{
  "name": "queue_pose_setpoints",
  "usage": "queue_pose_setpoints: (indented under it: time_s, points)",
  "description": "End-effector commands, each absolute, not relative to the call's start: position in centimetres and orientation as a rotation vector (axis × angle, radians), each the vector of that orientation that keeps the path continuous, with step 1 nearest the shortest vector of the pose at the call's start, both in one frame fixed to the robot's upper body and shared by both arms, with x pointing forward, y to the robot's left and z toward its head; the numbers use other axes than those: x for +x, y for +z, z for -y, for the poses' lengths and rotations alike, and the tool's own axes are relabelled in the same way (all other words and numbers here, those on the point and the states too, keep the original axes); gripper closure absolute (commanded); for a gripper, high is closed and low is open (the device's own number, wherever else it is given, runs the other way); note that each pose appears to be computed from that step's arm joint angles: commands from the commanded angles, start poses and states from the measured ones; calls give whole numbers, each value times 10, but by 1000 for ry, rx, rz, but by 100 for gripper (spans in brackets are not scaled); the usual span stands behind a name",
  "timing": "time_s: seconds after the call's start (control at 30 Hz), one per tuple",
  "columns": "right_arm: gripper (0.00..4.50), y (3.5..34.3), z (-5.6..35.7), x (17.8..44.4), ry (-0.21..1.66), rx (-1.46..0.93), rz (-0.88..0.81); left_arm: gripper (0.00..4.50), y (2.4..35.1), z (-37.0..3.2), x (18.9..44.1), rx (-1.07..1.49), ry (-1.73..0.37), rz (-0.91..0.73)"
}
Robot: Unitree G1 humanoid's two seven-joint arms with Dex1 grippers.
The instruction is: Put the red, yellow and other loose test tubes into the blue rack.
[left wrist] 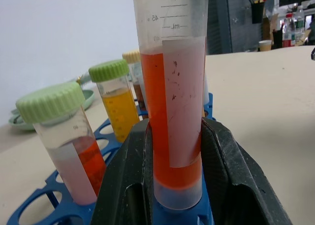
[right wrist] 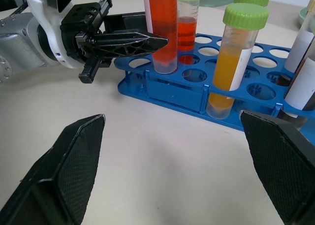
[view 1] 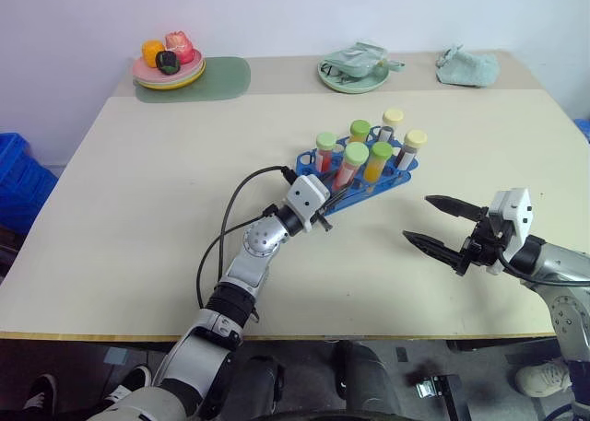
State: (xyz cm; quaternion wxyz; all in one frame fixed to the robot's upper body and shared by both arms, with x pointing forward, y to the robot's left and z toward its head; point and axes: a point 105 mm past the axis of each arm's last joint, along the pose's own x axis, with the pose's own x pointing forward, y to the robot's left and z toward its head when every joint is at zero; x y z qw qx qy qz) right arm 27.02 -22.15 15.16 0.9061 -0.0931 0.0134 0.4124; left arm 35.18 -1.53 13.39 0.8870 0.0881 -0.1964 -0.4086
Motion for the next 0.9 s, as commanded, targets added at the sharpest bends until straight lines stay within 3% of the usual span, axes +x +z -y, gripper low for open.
queue_pose_setpoints:
  time_s: [0.03,0.9]
  points:
    - [0,165,222,271,850,-224,20,373,142,20,348,130,-857,422]
    - [0,165,221,272,853,-223,29,373,142,12,357,112,-823,391]
